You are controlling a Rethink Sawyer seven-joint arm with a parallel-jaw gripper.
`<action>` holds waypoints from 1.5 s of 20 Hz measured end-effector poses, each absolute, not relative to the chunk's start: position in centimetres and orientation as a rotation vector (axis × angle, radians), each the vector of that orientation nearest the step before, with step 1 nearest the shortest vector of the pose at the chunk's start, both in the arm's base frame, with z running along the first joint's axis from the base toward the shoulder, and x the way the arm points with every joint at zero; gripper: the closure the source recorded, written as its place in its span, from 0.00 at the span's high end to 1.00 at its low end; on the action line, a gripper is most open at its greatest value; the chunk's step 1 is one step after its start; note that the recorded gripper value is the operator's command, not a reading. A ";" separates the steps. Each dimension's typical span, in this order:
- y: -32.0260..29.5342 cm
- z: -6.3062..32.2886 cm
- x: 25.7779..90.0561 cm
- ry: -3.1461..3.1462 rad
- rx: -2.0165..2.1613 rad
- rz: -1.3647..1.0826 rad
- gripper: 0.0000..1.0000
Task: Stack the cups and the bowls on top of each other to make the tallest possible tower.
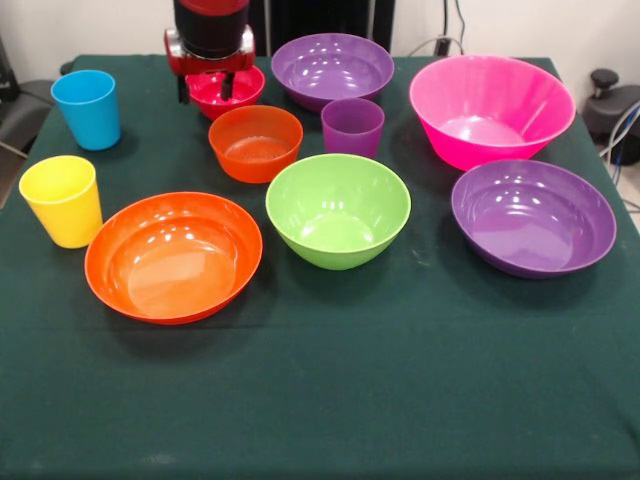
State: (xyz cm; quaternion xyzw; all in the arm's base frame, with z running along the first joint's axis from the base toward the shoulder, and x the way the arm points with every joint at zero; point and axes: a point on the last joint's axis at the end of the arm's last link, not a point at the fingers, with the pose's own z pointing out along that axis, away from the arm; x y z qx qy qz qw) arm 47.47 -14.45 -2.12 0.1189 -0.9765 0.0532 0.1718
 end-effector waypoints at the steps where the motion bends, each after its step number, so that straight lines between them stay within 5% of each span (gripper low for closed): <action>1: -14.6 -2.1 47.4 -2.763 0.330 0.150 1.00; 30: -13.5 1.8 50.0 -2.755 0.332 0.094 1.00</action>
